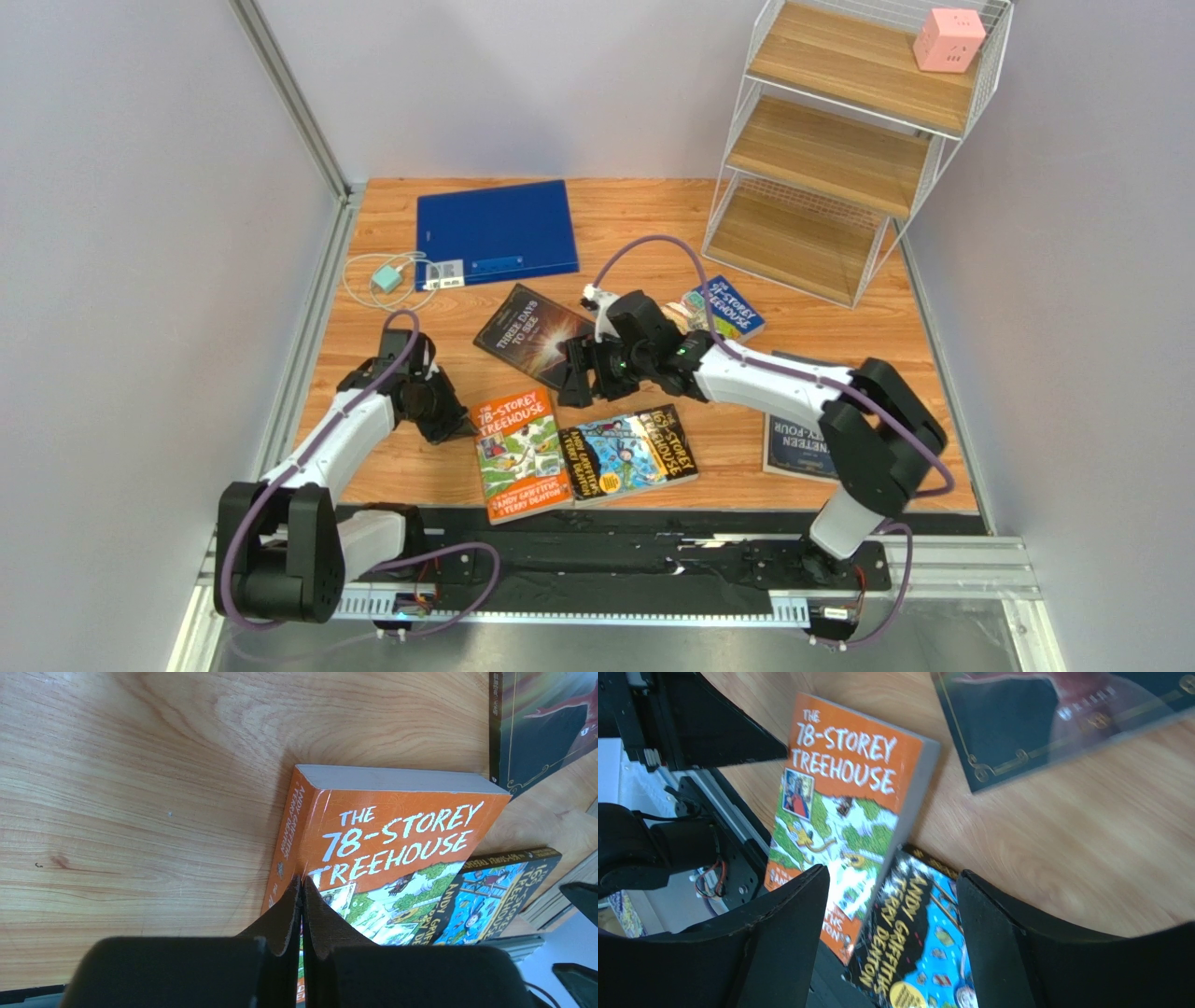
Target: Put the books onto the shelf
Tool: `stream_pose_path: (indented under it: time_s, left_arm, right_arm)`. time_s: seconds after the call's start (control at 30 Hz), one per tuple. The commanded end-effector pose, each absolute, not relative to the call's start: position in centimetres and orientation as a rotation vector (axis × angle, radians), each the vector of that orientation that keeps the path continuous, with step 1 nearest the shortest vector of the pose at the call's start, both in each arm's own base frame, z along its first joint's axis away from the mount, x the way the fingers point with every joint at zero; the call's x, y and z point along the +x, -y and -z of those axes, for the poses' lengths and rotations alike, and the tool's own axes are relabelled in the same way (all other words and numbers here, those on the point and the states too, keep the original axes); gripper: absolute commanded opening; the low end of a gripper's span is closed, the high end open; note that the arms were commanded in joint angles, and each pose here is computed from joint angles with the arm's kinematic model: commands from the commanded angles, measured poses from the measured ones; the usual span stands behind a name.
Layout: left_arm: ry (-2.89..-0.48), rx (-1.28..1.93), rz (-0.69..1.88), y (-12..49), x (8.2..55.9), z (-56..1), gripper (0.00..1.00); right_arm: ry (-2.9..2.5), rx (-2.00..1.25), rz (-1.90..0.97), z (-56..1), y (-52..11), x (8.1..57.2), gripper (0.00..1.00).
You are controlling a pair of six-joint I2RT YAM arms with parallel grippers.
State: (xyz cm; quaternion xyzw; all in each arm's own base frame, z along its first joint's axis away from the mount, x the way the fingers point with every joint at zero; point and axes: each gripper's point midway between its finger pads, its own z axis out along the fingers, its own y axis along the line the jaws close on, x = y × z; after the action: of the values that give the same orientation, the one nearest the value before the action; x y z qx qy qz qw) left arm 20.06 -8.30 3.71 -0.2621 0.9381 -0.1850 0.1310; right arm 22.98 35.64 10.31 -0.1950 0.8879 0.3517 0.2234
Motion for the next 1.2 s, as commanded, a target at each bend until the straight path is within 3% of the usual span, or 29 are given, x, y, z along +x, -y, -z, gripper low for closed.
stream_pose_path:
  time_s: [0.0,0.47,0.57,0.63,0.7,0.9,1.17]
  left_arm:
    - [-2.69,-0.772,0.526,8.2,20.4,-3.7,0.0]
    - [-2.735,-0.749,0.514,8.5,19.8,-2.3,0.0]
    - [-2.736,-0.744,0.518,8.6,19.8,-2.4,0.0]
    - [-2.736,-0.74,0.517,8.6,19.9,-2.4,0.0]
    - [-2.738,-0.729,0.527,8.7,20.0,-2.4,0.0]
    - [-2.762,-0.695,0.544,9.2,20.2,-2.4,0.0]
    - [-2.797,-0.665,0.531,9.7,20.2,-2.3,0.0]
  right_arm:
    - [-2.424,-0.612,-1.151,-11.0,-40.4,22.5,0.73]
    - [-2.533,-0.679,-1.182,-6.4,-44.2,20.0,0.73]
    - [-2.498,-0.701,-1.246,-7.6,-44.9,19.3,0.68]
    - [-2.467,-0.718,-1.269,-8.6,-45.3,19.1,0.58]
    - [-2.415,-0.741,-1.303,-10.2,-45.7,18.8,0.57]
    - [-2.252,-0.717,-1.387,-14.0,-46.6,18.9,0.57]
    - [-2.268,-0.695,-1.471,-12.8,-47.8,18.6,0.57]
